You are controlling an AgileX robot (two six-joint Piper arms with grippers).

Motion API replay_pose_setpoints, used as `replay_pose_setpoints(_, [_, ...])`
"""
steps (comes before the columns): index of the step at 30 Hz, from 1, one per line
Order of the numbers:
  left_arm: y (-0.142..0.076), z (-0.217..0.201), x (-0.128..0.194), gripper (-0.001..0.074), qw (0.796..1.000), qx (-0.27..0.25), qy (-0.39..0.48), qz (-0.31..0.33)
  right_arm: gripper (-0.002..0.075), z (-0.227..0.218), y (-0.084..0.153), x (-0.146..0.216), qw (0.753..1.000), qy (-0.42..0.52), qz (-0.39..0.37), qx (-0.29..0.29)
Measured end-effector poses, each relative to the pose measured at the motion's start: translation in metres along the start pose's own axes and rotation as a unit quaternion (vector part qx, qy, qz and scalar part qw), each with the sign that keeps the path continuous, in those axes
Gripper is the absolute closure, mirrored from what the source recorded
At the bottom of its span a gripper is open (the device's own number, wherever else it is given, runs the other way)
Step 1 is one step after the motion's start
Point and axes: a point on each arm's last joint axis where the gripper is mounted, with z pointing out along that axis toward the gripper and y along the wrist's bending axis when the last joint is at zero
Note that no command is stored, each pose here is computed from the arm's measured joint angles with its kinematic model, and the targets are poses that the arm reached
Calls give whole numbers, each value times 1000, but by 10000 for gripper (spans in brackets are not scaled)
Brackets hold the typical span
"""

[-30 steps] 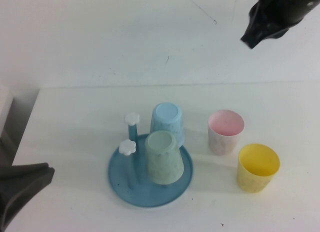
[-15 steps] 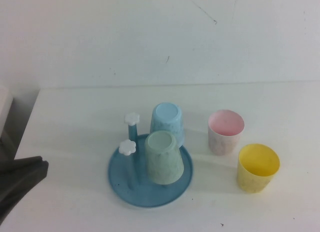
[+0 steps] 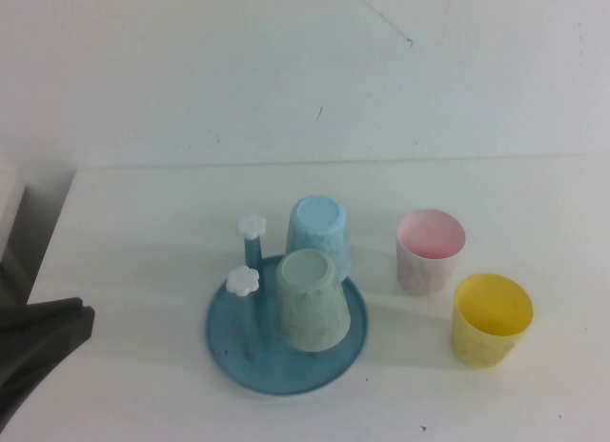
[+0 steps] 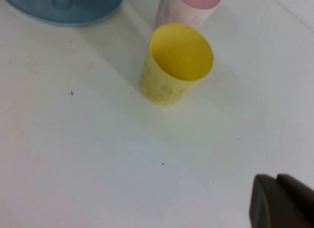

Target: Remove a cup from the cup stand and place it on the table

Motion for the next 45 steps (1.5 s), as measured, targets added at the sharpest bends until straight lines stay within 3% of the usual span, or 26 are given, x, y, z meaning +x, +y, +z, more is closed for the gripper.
replay_pose_setpoints(9, [0,0,0,737,1000,0,-1,0,728,13,25,53,997,-66,26,5])
replay_pose_setpoints(38, [3,-8,5,737,1000,-8,12,-7,728,14,26,56,997,-65,29,3])
replay_pose_setpoints(45, [15,-40,11,737,993,-86,-48,-69,728,14,26,56,997,-65,29,3])
